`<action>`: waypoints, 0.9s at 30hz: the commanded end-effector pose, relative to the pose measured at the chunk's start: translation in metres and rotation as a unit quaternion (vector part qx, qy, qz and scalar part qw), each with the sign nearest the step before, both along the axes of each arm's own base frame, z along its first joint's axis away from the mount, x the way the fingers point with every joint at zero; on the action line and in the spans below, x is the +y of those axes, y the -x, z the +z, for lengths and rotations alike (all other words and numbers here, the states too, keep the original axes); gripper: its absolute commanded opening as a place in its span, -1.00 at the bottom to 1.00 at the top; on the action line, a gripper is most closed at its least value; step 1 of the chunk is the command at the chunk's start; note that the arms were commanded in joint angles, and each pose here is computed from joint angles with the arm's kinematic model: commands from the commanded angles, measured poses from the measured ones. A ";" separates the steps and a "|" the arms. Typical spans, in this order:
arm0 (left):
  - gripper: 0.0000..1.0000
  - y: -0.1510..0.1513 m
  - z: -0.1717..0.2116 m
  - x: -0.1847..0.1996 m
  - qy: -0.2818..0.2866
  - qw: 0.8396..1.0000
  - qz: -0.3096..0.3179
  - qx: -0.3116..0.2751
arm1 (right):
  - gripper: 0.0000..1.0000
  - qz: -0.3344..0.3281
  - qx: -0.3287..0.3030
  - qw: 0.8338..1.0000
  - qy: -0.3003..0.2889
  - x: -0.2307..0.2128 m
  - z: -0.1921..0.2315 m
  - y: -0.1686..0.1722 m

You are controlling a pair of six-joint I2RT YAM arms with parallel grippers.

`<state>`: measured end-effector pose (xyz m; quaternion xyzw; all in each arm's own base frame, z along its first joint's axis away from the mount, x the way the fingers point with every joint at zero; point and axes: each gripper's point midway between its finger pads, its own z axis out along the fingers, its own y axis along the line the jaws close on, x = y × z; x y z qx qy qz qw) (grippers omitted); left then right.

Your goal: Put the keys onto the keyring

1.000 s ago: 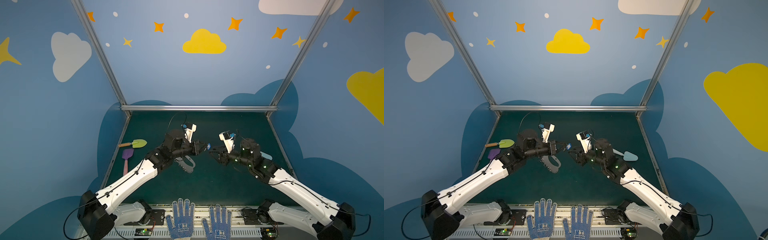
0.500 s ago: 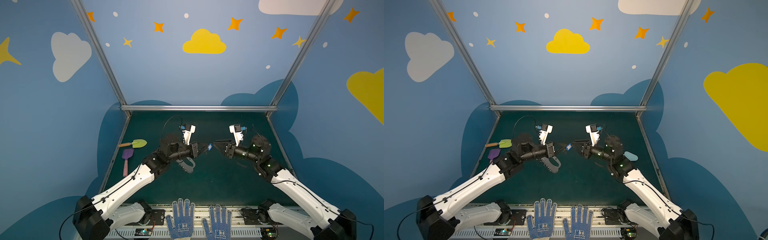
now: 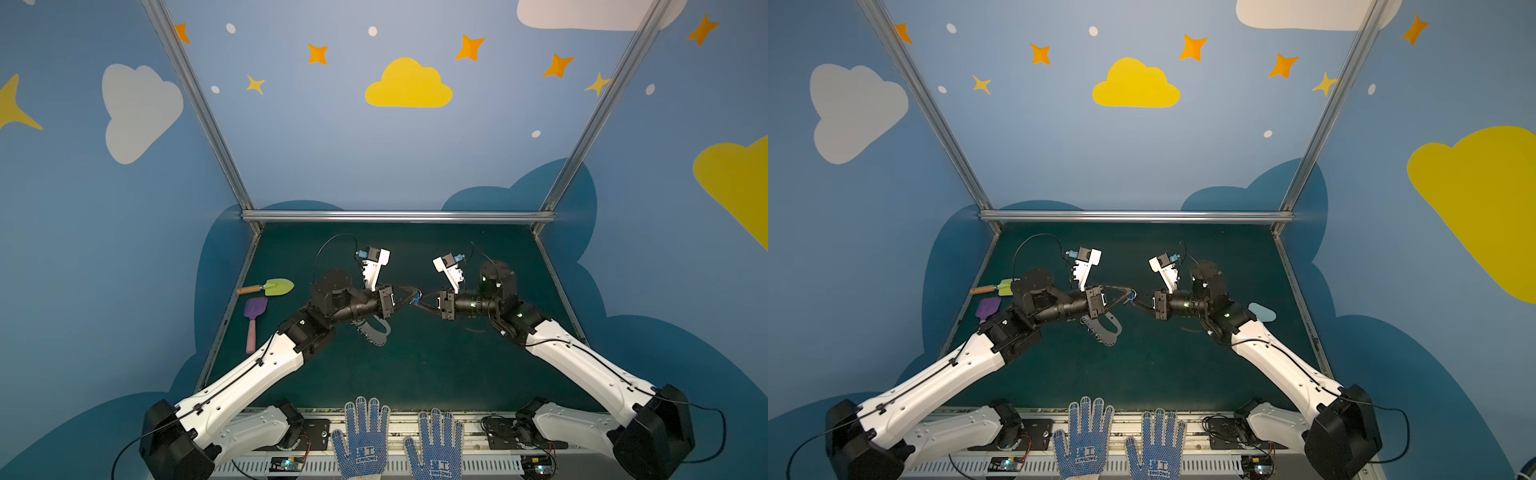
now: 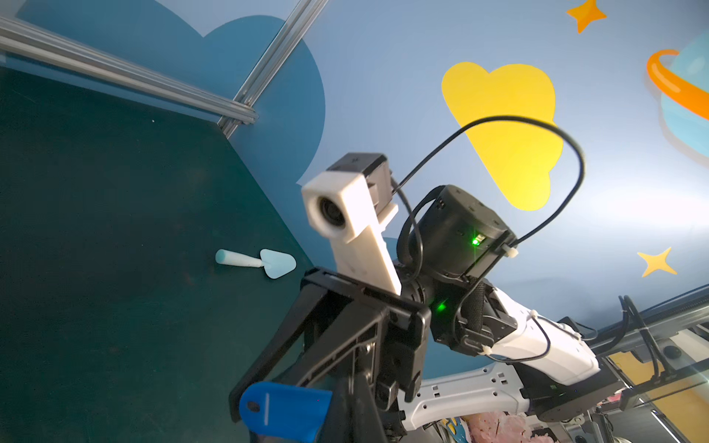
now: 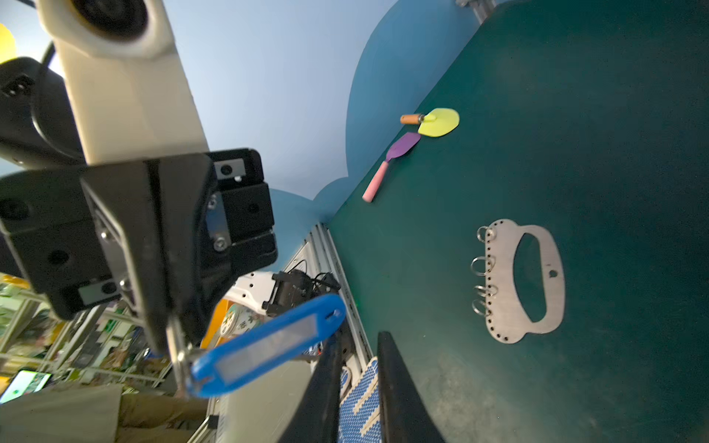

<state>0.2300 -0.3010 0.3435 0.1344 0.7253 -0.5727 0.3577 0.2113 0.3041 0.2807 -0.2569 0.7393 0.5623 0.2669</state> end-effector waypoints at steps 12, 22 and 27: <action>-0.90 -0.002 0.003 0.001 0.012 1.000 0.007 -0.009 | -0.51 -0.082 -0.054 0.991 -0.092 -0.045 0.052 0.002; -0.88 -0.002 0.003 -0.003 0.018 1.000 -0.003 -0.003 | -0.35 -0.020 -0.047 0.990 -0.130 -0.025 0.066 0.014; -0.89 0.001 0.006 -0.005 0.025 1.000 -0.013 -0.005 | -0.36 -0.015 -0.046 0.991 -0.127 -0.020 0.067 0.013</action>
